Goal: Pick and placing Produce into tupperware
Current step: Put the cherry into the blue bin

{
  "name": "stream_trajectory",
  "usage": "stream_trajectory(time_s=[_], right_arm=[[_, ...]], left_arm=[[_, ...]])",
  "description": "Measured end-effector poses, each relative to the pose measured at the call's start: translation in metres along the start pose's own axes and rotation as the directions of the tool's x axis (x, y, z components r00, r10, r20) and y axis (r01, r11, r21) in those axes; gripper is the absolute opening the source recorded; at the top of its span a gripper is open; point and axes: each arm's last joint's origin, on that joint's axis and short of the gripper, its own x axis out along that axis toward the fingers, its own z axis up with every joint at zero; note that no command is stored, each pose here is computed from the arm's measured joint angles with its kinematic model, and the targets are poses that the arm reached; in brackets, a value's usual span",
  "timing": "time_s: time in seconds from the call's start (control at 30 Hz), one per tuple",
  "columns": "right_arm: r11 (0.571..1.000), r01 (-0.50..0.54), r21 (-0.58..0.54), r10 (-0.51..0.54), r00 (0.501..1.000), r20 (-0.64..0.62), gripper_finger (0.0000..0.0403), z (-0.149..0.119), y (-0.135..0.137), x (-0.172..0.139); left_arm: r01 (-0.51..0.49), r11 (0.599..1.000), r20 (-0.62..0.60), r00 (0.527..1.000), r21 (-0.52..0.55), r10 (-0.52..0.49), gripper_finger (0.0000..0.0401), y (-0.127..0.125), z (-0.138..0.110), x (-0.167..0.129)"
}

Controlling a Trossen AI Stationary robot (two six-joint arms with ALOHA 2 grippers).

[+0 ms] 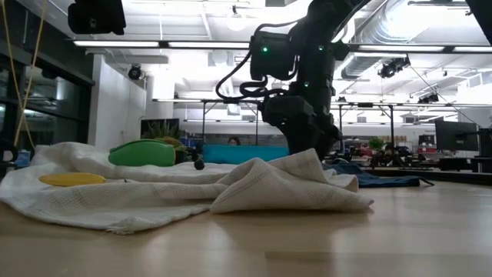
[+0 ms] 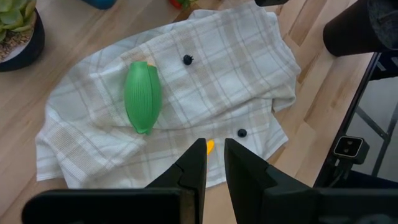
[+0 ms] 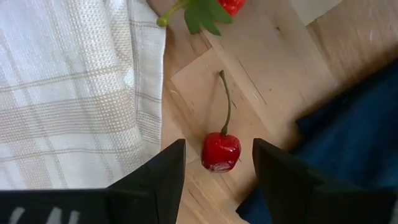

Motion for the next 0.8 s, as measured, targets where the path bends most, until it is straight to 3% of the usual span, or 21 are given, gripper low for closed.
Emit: stream_trajectory(time_s=[0.8], right_arm=[[0.999,0.033,0.005,-0.033,0.999,-0.021,0.0177,0.0001,-0.0022,0.0093]], left_arm=[[0.009,1.0,-0.01,1.0,0.0,-0.009,0.0046,-0.0003,-0.0003,0.0]])
